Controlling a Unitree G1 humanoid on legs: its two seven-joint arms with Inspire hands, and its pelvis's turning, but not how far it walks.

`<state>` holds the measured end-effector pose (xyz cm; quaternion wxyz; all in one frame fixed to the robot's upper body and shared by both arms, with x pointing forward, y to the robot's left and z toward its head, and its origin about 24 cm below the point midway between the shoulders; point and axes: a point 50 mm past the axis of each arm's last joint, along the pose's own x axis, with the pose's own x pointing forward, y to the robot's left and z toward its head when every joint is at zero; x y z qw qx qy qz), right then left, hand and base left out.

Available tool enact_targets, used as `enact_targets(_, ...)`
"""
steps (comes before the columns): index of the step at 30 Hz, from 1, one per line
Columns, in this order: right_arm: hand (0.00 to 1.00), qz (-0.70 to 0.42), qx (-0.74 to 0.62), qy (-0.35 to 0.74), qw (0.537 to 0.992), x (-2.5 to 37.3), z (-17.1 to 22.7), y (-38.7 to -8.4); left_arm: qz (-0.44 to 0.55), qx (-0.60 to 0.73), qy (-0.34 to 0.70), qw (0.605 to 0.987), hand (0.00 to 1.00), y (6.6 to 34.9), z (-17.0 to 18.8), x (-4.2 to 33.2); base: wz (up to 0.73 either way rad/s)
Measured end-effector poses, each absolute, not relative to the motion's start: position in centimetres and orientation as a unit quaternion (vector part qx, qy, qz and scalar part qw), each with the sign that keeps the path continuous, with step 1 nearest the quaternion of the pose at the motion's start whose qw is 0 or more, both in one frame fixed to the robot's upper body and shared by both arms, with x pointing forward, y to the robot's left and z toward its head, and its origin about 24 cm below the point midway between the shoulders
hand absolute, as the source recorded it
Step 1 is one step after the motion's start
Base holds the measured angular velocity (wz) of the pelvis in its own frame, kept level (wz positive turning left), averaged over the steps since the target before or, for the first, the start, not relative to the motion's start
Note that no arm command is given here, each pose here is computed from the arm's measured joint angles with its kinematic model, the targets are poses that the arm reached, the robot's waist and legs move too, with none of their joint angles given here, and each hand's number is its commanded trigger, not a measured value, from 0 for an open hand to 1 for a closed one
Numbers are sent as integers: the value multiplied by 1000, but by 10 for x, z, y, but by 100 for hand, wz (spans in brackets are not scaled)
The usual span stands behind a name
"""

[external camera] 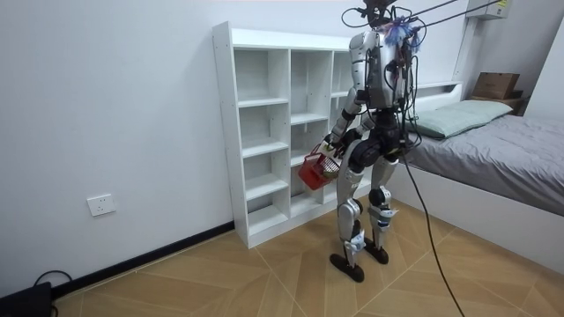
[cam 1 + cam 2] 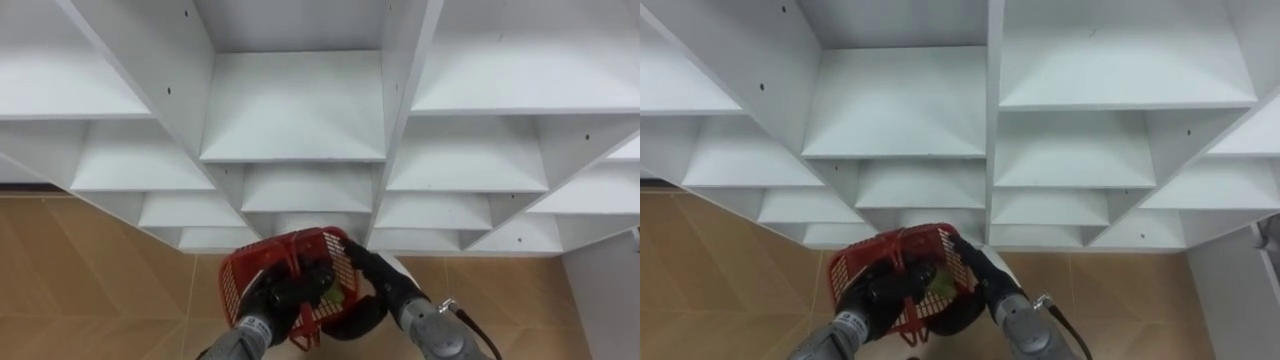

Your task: Collect fruits from the closet

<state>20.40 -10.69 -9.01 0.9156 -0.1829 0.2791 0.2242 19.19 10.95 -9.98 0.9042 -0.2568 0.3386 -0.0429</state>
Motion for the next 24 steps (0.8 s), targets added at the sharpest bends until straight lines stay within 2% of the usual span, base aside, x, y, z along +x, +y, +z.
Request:
enact_targets(11,0,220,-185,287,914,203,-92,-115,6,-228,362,904,100,132,-111,178,0)
enact_targets(24,0,227,-178,305,907,174,-98,-130,-28,-66,366,928,100,150,-115,169,0)
